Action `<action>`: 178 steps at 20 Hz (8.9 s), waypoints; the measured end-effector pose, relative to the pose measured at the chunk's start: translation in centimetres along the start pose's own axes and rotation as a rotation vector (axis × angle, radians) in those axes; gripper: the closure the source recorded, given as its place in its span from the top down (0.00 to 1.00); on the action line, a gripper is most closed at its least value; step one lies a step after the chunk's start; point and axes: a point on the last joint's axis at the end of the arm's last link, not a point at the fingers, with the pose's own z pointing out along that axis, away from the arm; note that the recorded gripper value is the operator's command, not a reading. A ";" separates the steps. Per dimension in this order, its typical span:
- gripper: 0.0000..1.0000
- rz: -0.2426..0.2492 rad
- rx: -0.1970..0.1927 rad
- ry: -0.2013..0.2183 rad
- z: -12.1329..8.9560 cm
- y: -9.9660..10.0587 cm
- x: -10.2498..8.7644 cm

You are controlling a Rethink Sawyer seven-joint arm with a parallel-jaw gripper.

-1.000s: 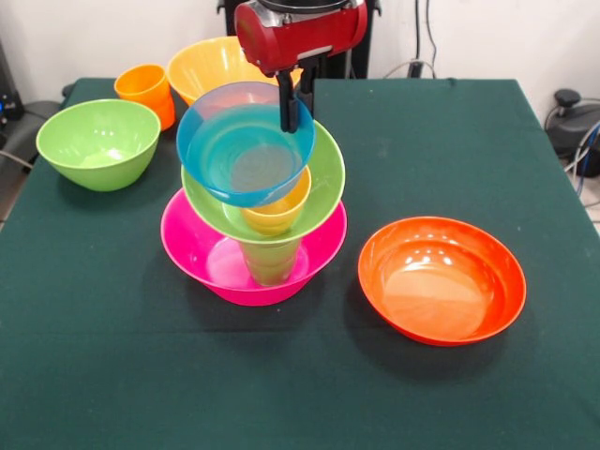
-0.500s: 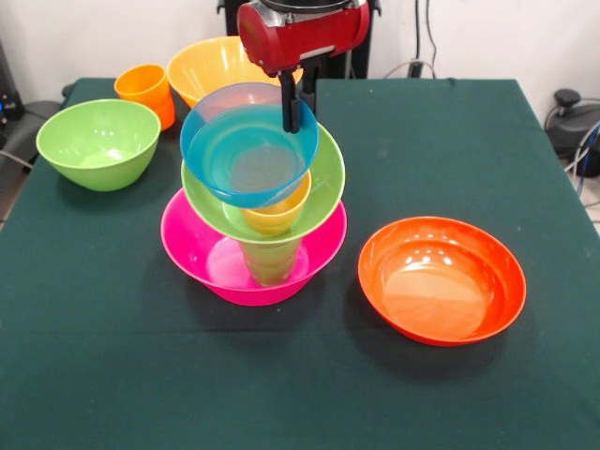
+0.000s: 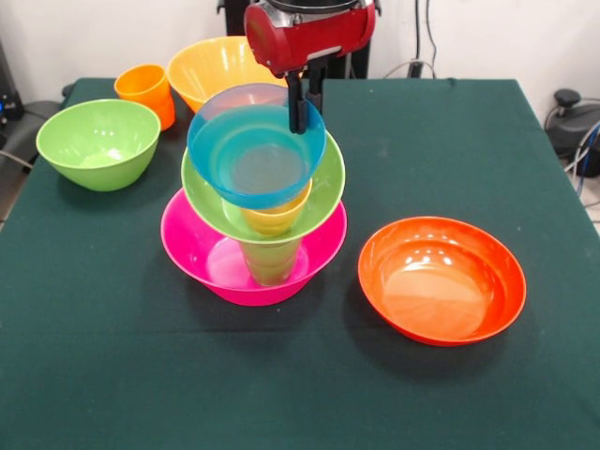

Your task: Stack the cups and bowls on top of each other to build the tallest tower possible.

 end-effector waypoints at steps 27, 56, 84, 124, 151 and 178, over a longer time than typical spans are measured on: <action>0.00 -0.008 0.003 -0.014 0.1 0.4 -0.4; 1.00 -0.009 0.011 -0.039 0.3 0.5 -0.7; 0.00 -0.009 0.003 -0.036 0.7 0.6 -0.6; 0.00 0.038 -0.028 -0.038 -0.2 -0.1 0.6; 0.00 0.063 -0.008 -0.092 0.1 -1.3 1.9; 0.00 0.039 -0.001 -0.086 -0.5 -0.1 1.7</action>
